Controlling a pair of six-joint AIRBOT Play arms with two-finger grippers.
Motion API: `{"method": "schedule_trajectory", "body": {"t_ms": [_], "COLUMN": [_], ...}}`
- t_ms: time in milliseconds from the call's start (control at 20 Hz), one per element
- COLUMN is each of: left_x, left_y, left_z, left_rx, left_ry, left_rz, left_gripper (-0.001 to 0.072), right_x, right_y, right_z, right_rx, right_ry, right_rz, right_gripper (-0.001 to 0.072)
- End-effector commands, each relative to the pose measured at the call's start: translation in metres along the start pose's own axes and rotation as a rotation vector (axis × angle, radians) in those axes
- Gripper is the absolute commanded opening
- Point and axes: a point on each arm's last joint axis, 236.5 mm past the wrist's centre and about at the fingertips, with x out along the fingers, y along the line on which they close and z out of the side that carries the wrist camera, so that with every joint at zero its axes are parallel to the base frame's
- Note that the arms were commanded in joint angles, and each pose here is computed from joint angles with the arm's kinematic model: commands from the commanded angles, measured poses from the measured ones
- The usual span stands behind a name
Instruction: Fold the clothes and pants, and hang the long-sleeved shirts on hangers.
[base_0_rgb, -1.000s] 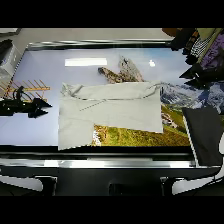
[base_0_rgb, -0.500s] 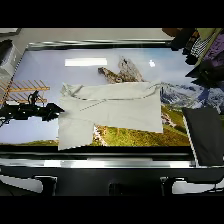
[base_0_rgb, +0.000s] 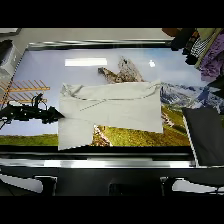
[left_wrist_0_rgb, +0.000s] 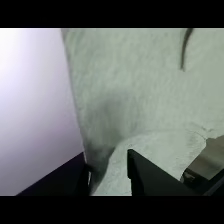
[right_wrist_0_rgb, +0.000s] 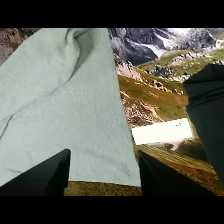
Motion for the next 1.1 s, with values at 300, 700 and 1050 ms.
{"method": "schedule_trajectory", "body": {"t_ms": [300,700,1050], "left_x": [-0.003,-0.003,-0.004], "left_y": [0.007,0.008,0.010], "left_z": [0.002,0.005,0.009], "left_rx": [-0.014,-0.014,-0.015], "left_ry": [-0.012,-0.022,-0.039], "left_rz": [0.016,0.021,0.029], "left_gripper": [0.0150,0.0203,0.0203], "right_x": [0.096,0.156,0.180], "right_y": [-0.030,-0.078,-0.072], "right_z": [-0.091,-0.152,-0.201], "right_rx": [0.057,0.039,0.108], "right_ry": [0.269,0.366,0.444], "right_rz": [0.111,-0.048,0.021], "right_gripper": [0.0351,0.0471,0.0480]}}
